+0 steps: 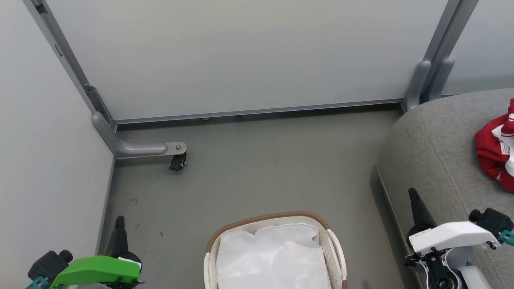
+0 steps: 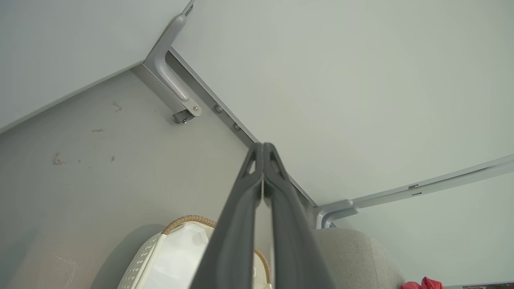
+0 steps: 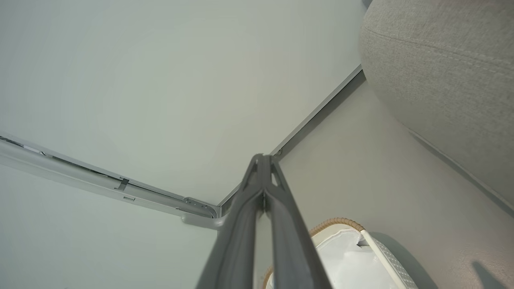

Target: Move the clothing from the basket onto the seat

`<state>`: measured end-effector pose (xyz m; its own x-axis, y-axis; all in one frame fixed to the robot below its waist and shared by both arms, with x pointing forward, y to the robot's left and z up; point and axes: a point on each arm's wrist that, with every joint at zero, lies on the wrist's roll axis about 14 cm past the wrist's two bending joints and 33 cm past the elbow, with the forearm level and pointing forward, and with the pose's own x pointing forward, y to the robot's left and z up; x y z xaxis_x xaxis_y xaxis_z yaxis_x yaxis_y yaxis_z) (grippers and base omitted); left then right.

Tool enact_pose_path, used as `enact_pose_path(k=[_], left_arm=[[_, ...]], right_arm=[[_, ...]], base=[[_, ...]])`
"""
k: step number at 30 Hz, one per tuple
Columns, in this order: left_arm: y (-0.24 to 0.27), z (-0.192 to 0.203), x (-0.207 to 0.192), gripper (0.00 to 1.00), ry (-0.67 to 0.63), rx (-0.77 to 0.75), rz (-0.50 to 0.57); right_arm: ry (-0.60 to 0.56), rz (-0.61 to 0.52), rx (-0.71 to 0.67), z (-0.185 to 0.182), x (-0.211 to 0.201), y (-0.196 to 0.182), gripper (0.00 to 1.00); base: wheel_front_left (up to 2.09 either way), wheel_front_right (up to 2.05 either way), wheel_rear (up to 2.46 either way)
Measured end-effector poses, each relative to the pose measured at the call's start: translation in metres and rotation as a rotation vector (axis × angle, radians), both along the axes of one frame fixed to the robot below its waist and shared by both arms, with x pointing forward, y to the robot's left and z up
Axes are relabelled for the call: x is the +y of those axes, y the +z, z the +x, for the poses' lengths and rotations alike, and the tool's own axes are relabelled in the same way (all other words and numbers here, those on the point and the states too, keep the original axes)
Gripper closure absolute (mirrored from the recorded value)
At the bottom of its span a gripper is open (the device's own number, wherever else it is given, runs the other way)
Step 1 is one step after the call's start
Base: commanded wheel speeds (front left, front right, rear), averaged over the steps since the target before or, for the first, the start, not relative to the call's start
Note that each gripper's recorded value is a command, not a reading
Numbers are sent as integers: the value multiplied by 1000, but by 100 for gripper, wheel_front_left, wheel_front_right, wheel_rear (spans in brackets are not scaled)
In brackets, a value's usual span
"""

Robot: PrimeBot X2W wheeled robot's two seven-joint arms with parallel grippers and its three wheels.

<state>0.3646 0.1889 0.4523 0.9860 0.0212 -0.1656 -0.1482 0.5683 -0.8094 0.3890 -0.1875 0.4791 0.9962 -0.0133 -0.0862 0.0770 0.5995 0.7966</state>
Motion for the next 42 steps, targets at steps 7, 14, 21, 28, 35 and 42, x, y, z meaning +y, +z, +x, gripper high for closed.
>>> enact_pose_path(k=[7,14,21,28,35,42], left_arm=[[6,4,1,100,11,-15,-72],[11,6,4,100,24,-29,-143],[14,8,4,100,29,-38,-210],[19,11,5,100,33,-52,-272],[25,13,6,100,36,-69,-330],[29,15,7,100,40,-81,-386]], right_arm=[[-9,79,-4,0,-2,2,100],[-14,155,-7,0,-3,4,100],[-19,226,-14,0,-5,7,100],[-21,292,-22,1,-6,10,100],[-23,354,-31,1,-7,12,100],[-21,412,-39,1,-7,15,100]], base=[[0,0,0],[0,0,0],[0,0,0],[0,0,0],[0,0,0],[0,0,0]])
